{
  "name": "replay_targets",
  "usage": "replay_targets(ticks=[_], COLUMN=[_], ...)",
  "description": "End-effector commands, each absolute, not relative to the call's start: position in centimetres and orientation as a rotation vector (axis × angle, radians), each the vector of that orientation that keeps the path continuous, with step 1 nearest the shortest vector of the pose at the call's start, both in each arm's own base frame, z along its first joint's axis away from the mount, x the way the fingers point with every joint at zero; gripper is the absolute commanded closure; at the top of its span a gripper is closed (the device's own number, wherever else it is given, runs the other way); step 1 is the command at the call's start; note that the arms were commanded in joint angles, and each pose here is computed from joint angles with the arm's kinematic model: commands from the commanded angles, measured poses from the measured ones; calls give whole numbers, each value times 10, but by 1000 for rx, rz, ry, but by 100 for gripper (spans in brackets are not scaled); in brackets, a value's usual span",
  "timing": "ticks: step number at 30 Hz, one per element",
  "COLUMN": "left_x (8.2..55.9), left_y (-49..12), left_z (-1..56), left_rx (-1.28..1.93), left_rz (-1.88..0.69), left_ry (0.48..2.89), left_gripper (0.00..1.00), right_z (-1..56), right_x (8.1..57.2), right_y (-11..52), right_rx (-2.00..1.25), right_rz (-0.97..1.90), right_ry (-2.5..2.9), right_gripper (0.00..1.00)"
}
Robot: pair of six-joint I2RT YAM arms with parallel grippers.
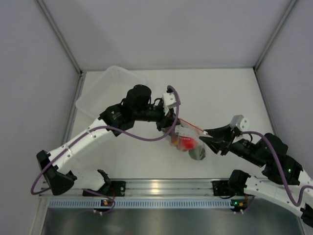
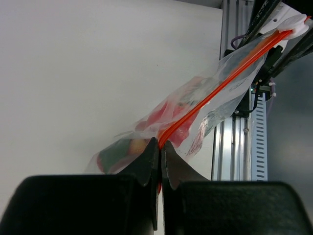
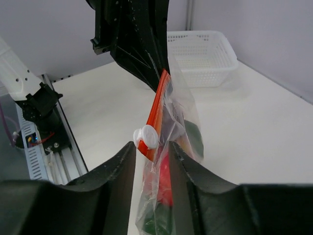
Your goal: Open the zip-top bag and remove the fake food
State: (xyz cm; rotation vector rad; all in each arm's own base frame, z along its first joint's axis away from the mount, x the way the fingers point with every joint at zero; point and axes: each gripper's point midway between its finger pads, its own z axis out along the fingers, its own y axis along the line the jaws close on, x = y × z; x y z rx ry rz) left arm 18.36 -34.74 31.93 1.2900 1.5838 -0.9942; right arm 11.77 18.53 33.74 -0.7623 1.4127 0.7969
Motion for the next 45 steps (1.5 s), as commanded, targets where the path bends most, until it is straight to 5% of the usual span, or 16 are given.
replay_targets(ticks=[1,13,20,45], left_x=[175,184,179,180], left_y=[-350,-353,-354,-358], left_z=[362,365,363,343], left_rx=[1251,1221,1244,1261], left_rz=[-1061,-1094,-1128,-1159], left_ry=[1470,1505,1499,1553], left_gripper=[100,100,100,100], right_z=[364,374,377,382], right_x=[124,110,114,115], right_y=[186,183,182,188], right_rx=[-730,-785,-758,-781], right_rz=[777,804,794,800], right_ry=[1302,1228,1241,1262], right_gripper=[68,98,88,100])
